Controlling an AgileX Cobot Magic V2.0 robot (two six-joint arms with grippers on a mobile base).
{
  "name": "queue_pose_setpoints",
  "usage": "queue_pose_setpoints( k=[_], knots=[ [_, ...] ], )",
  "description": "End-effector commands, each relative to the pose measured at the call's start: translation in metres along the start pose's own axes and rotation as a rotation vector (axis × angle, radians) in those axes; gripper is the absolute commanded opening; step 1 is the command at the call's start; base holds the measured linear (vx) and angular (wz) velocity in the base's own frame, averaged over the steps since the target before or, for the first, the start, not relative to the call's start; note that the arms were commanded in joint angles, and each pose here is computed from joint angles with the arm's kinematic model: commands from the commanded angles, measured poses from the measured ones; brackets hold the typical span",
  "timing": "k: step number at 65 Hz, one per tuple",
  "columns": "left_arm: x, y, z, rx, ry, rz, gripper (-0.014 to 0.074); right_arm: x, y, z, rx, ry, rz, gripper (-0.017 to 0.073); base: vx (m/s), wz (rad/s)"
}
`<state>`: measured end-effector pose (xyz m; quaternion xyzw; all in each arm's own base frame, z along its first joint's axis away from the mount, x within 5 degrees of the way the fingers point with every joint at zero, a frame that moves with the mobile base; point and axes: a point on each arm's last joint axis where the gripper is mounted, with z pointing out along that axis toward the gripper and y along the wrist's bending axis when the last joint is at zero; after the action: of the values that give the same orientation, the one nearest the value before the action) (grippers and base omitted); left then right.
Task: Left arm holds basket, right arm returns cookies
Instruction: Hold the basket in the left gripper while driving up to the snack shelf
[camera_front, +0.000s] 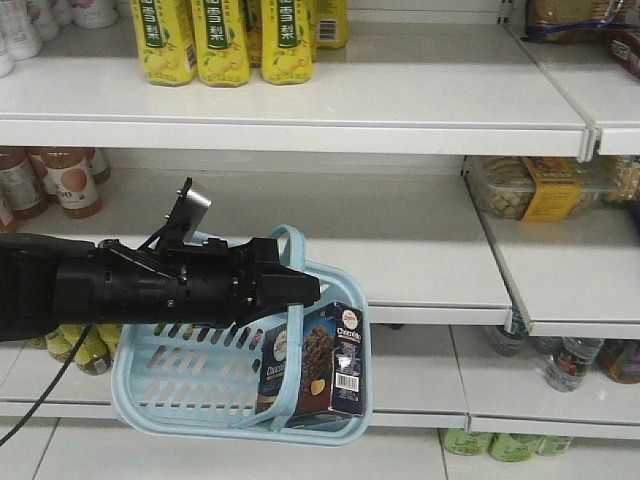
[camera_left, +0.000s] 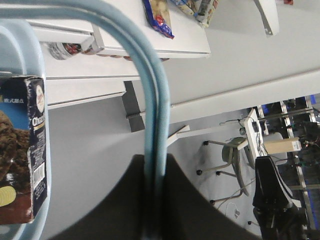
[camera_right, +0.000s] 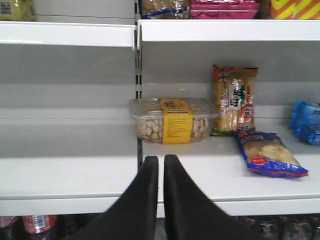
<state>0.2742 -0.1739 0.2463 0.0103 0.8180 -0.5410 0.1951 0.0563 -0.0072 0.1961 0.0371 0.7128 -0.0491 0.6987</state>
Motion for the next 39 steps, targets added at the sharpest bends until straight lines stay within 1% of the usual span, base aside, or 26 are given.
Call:
queue_pose_setpoints(
  k=[1,12,39],
  knots=[
    [-0.0066,-0.0311,-0.0094,0.141,-0.054,0.001,-0.0003,-0.0016,0.0004,-0.0003,-0.002,-0.071,-0.017,-0.0006,0.14,0.30],
    [-0.0066,-0.0311,-0.0094,0.141,-0.054,0.001,-0.0003,-0.0016,0.0004,-0.0003,-0.002,-0.071,-0.017,-0.0006,0.13,0.15],
    [-0.0066,-0.0311,-0.0094,0.141,-0.054,0.001,-0.0003,-0.0016,0.0004,-0.0003,-0.002,-0.071,-0.017,-0.0006,0.10,-0.02]
  ],
)
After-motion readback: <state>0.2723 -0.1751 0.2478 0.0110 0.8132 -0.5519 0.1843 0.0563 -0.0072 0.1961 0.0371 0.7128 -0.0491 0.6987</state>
